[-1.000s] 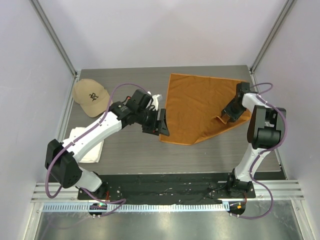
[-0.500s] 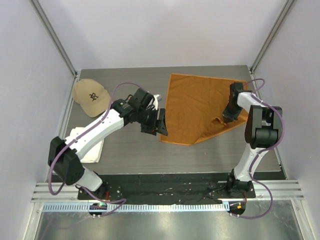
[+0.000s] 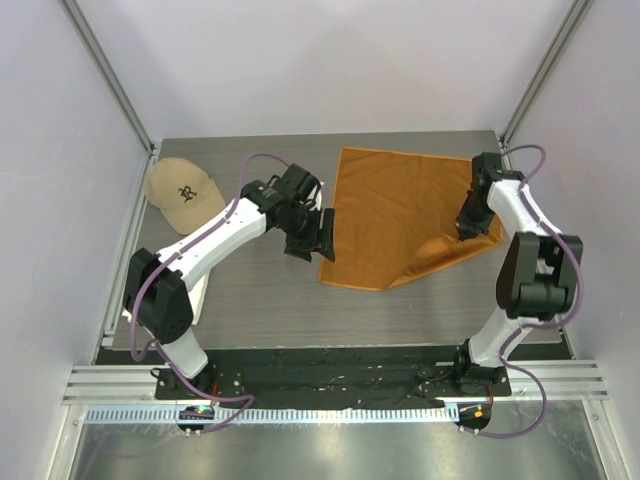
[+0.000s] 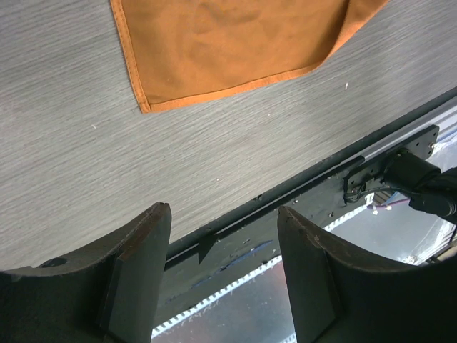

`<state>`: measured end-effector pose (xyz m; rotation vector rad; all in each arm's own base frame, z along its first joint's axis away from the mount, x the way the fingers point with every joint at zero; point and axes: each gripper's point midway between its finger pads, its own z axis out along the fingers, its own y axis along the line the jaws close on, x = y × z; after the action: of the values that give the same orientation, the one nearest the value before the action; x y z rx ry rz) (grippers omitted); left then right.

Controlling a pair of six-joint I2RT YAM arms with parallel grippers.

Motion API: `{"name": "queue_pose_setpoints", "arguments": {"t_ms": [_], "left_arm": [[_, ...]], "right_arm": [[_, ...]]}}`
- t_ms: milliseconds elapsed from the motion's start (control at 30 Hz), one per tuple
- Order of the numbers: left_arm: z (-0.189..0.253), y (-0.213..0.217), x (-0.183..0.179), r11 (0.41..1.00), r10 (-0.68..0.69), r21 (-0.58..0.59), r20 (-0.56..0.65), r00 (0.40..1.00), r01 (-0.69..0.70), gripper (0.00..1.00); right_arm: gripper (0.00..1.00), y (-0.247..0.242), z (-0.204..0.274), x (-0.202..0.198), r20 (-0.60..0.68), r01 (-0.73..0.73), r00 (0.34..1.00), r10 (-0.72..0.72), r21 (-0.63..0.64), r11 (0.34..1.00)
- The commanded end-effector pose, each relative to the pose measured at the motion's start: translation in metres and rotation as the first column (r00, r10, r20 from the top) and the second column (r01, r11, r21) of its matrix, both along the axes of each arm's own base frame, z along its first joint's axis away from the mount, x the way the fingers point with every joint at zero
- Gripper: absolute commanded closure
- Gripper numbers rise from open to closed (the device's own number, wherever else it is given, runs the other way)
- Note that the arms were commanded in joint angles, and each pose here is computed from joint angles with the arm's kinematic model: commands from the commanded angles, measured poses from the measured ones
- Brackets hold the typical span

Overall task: Fold the napkin into a case and place the utensils inside
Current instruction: Flatten out the crumpled napkin at the center of the board.

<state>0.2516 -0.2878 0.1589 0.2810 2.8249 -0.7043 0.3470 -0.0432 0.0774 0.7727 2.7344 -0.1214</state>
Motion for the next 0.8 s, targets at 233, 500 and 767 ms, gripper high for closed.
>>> {"name": "queue_pose_setpoints", "arguments": {"t_ms": [233,500,767], "left_arm": [[-0.002,0.006,-0.007,1.0,-0.018,-0.025,0.017,1.0,0.018,0.34],[-0.027,0.009,-0.009,0.999,0.027,-0.018,-0.005,1.0,-0.027,0.37],[-0.035,0.008,-0.003,0.999,0.036,-0.001,-0.008,0.999,-0.036,0.42]], "right_arm": [[0.84,0.001,-0.007,-0.148,-0.232,0.232,0.947,-0.222,0.018,0.973],[0.2,-0.014,0.007,-0.166,-0.064,0.417,0.908,-0.413,0.082,0.905],[0.61,-0.002,0.002,-0.116,0.035,0.252,0.963,-0.267,0.229,0.94]]}}
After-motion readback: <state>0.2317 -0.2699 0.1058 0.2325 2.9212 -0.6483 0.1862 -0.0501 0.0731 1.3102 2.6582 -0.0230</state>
